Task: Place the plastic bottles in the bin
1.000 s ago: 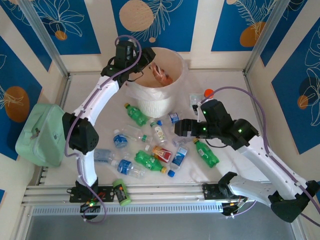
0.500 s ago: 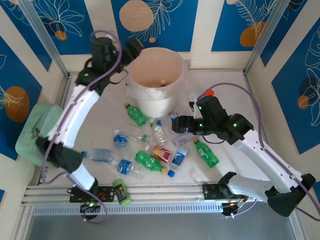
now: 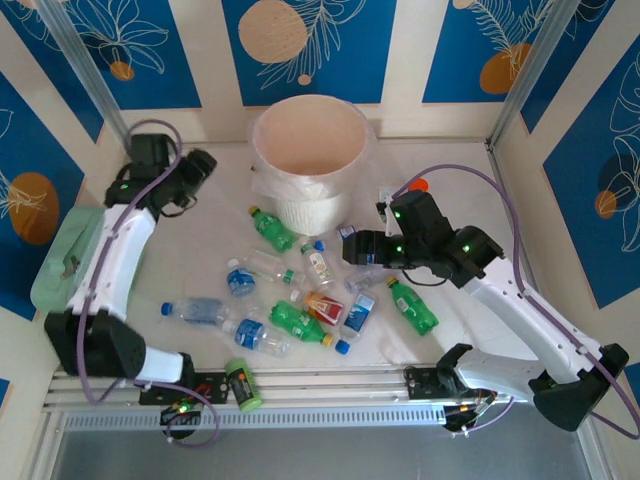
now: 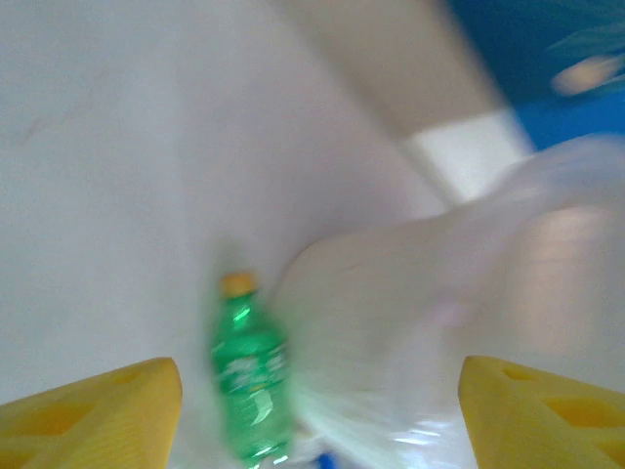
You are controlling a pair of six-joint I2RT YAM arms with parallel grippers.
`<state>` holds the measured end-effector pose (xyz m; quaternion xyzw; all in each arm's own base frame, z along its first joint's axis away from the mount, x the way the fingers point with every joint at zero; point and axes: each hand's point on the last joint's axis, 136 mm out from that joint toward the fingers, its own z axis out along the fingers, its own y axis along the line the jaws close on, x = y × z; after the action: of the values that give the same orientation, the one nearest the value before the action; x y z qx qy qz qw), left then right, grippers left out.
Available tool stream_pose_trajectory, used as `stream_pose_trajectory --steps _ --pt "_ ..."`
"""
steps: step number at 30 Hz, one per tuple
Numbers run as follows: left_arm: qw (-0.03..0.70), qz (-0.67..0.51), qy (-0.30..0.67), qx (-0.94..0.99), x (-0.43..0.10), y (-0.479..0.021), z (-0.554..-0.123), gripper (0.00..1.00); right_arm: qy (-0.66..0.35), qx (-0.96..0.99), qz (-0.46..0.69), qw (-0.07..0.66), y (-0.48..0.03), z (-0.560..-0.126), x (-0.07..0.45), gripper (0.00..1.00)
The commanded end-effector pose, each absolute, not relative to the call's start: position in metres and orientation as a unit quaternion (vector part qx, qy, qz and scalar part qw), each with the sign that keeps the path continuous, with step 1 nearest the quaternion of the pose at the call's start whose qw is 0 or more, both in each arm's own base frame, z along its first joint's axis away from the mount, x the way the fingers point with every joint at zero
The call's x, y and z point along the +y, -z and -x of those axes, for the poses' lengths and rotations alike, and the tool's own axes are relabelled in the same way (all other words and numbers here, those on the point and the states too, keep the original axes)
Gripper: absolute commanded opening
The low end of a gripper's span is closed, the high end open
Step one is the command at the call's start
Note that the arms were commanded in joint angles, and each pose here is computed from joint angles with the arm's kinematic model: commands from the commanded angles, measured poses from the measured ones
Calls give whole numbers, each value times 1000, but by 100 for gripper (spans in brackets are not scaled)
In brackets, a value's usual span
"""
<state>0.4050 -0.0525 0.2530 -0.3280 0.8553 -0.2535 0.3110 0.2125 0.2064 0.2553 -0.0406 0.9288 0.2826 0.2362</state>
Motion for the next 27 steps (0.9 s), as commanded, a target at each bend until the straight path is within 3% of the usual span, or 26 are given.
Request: stream_pose_trajectory --steps 1,13,27 --pt "245 323 266 875 -63 -217 -400 72 -274 932 40 235 -250 -211 205 89" --pt "162 317 255 899 -91 -135 -451 64 -263 936 32 233 -245 -206 204 89" --pt "127 311 227 914 -122 -87 -475 61 -255 939 31 230 -240 -205 204 88"
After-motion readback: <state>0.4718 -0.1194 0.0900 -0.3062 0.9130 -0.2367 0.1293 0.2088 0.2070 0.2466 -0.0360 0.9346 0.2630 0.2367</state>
